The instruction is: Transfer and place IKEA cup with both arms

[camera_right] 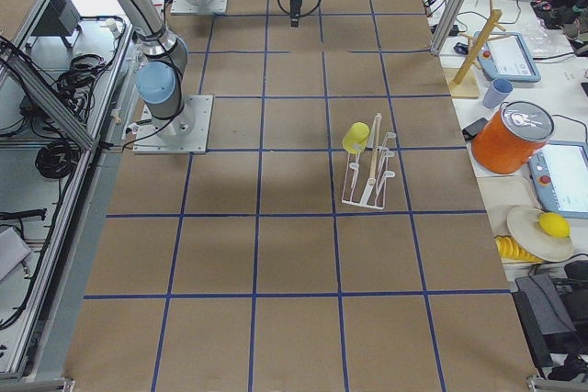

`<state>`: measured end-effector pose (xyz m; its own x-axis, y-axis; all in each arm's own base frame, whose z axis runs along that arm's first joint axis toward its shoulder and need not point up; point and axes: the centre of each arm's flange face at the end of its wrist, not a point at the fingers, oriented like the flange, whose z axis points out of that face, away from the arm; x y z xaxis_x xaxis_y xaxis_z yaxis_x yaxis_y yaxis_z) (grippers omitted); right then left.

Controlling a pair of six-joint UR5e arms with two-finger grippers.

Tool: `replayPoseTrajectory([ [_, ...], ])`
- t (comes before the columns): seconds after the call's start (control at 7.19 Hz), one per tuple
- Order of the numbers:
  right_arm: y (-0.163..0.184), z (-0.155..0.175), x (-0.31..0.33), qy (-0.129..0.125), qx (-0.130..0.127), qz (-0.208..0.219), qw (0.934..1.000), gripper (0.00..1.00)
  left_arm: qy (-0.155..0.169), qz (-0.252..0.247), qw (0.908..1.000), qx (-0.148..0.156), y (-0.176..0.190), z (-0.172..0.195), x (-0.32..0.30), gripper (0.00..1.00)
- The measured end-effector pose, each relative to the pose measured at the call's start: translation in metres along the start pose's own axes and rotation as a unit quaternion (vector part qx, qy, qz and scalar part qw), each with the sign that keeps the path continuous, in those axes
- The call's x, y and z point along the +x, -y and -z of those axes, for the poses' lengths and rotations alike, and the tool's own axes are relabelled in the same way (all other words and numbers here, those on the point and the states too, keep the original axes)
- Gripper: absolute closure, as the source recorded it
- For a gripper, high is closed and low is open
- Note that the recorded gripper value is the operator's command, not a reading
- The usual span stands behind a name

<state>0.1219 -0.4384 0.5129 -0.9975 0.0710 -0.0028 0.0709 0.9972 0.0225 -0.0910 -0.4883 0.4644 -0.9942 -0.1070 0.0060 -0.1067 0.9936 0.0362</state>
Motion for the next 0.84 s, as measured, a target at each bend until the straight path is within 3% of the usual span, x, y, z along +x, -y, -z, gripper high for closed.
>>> replayPoseTrajectory([
  [0.56,0.001,-0.003,-0.001,0.000,0.000,0.001,1.0000,0.00,0.006,0.000,1.0000,-0.001,0.037,0.004,-0.021,0.00],
  [0.84,0.001,-0.003,-0.001,0.000,-0.001,0.001,1.0000,0.00,-0.001,-0.020,0.9997,0.017,0.027,0.023,-0.001,0.00],
])
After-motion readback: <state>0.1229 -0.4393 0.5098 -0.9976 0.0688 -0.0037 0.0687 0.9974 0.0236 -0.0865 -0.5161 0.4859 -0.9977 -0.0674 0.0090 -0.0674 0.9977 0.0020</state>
